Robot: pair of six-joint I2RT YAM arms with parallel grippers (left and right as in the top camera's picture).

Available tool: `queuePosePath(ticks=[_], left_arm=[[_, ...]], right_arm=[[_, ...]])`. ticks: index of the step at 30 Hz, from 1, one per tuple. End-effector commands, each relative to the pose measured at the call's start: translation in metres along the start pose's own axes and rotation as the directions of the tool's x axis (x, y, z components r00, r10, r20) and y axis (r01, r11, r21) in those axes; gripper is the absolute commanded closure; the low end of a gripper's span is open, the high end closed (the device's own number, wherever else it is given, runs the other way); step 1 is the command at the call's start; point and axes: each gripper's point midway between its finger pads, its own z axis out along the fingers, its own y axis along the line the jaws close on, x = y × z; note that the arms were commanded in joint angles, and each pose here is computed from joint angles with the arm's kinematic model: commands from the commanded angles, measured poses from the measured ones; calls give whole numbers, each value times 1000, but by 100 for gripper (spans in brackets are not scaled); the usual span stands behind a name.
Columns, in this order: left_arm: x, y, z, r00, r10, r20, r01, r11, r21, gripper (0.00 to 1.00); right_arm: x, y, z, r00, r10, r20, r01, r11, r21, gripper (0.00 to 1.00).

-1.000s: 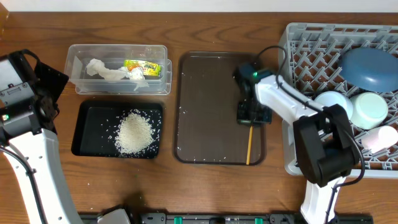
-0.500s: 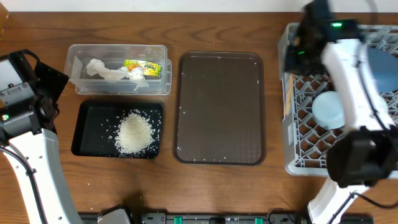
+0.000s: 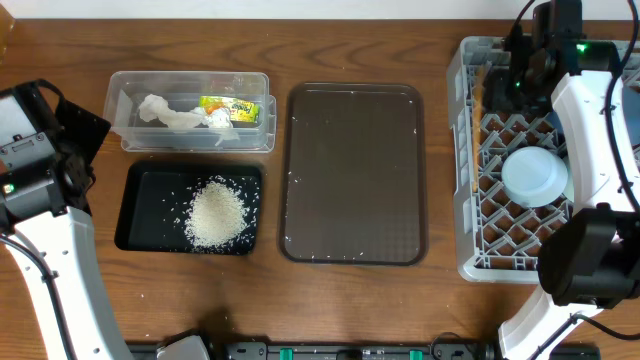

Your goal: Sort waste into correct bins and load items into the dishwasher rack

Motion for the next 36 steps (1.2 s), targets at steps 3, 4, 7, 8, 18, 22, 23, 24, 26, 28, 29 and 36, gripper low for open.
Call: queuePosePath(ticks=[3,4,7,8,18,22,23,24,26,28,29,36], left_arm=[[-4,1,-1,1000,-9,9,9,1000,-8,4],[-4,1,-1,1000,-9,9,9,1000,-8,4],[-4,1,-1,1000,-9,9,9,1000,-8,4],[-4,1,-1,1000,-9,9,9,1000,-8,4],[-4,1,-1,1000,-9,9,9,1000,-8,4],[-4,1,-1,1000,-9,9,9,1000,-8,4],[-4,1,-1,1000,-9,9,9,1000,-8,4],[-4,1,-1,1000,-9,9,9,1000,-8,4],[-4,1,-1,1000,-9,9,9,1000,-8,4],[-4,1,-1,1000,-9,9,9,1000,-8,4],[-4,1,-1,1000,-9,9,9,1000,-8,4],[-4,1,-1,1000,-9,9,9,1000,-8,4]], right_arm=[[2,1,3,999,46,-5,-46,999,-8,25],[3,3,3,998,56,-10,-56,998,-16,25],[7,20,1,998,51,-31,-54,994,-95,24],[8,28,1,998,46,-37,-50,991,-126,24],[24,130,0,994,-97,-49,83,969,-233,39],[33,149,4,996,-77,-34,75,996,-57,25],[36,155,5,997,-68,-28,67,997,-23,20],[40,160,6,998,-55,-22,55,998,8,18],[48,167,9,1000,-26,-14,26,998,65,15],[58,170,13,1000,-1,-17,3,994,105,14],[64,169,17,1000,16,-23,-13,992,127,14],[117,162,60,988,65,-138,-43,987,153,72]])
